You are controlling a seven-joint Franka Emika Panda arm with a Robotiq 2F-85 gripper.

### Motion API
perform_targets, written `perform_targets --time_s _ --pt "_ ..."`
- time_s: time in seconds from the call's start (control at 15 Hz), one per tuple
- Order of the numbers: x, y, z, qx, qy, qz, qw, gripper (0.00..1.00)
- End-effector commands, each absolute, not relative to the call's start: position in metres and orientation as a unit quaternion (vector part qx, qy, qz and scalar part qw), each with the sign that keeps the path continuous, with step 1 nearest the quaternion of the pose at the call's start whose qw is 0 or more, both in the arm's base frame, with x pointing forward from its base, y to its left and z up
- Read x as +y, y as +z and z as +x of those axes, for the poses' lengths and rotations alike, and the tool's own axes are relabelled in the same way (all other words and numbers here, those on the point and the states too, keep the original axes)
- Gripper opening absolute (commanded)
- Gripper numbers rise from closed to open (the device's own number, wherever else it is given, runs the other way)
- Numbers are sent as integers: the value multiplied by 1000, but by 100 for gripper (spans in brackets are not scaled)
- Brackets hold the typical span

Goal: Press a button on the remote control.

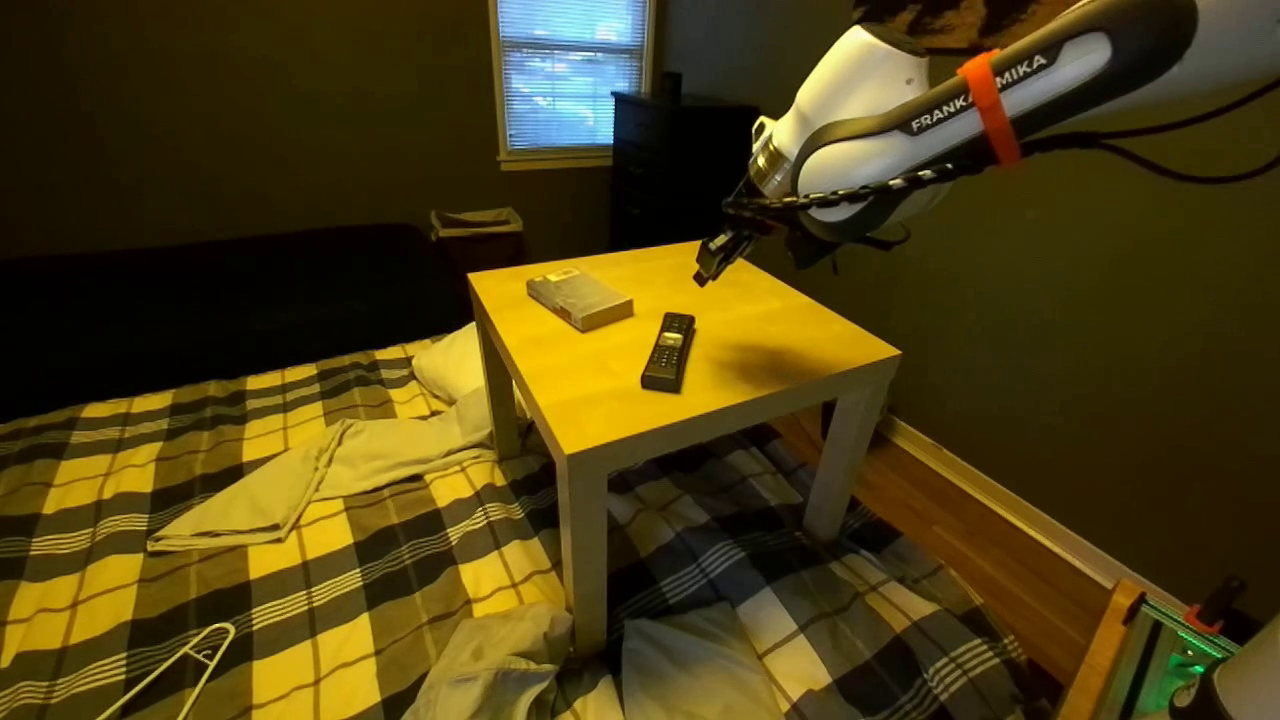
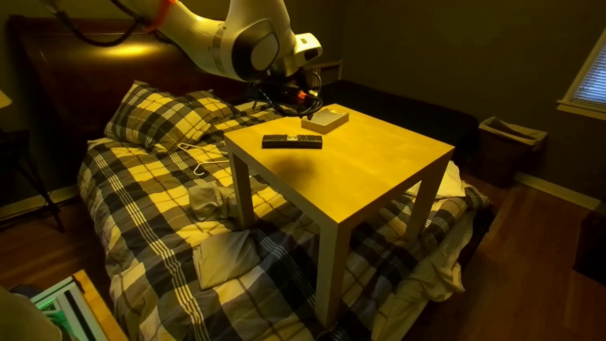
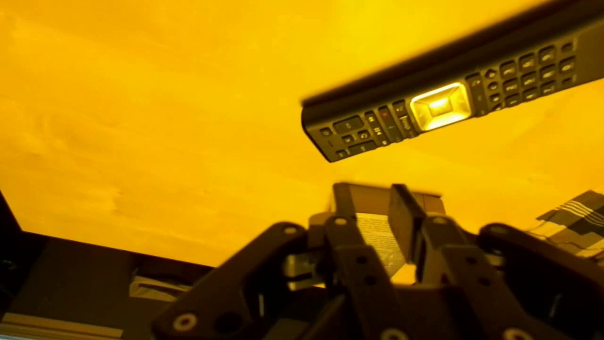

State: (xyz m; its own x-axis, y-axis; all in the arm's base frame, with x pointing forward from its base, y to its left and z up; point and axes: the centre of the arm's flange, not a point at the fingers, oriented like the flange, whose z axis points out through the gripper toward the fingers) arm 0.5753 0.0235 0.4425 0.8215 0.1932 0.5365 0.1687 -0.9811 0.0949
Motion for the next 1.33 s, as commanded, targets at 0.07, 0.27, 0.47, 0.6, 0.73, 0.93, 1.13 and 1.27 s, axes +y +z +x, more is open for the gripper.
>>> perform_targets --time_s 0.07,0.27,0.47,0.6,0.73,0.93,1.13,1.27 --pt "23 421 606 93 282 955 20 0" --pt "24 408 610 90 273 958 12 0" --pt "29 397 614 90 269 959 6 0" --pt "32 393 614 89 268 959 1 0" --pt "34 390 614 86 268 960 -3 0" --pt "34 387 615 82 271 959 -7 0" --pt "34 384 616 78 276 958 -10 0" --pt "34 381 616 77 277 958 -10 0"
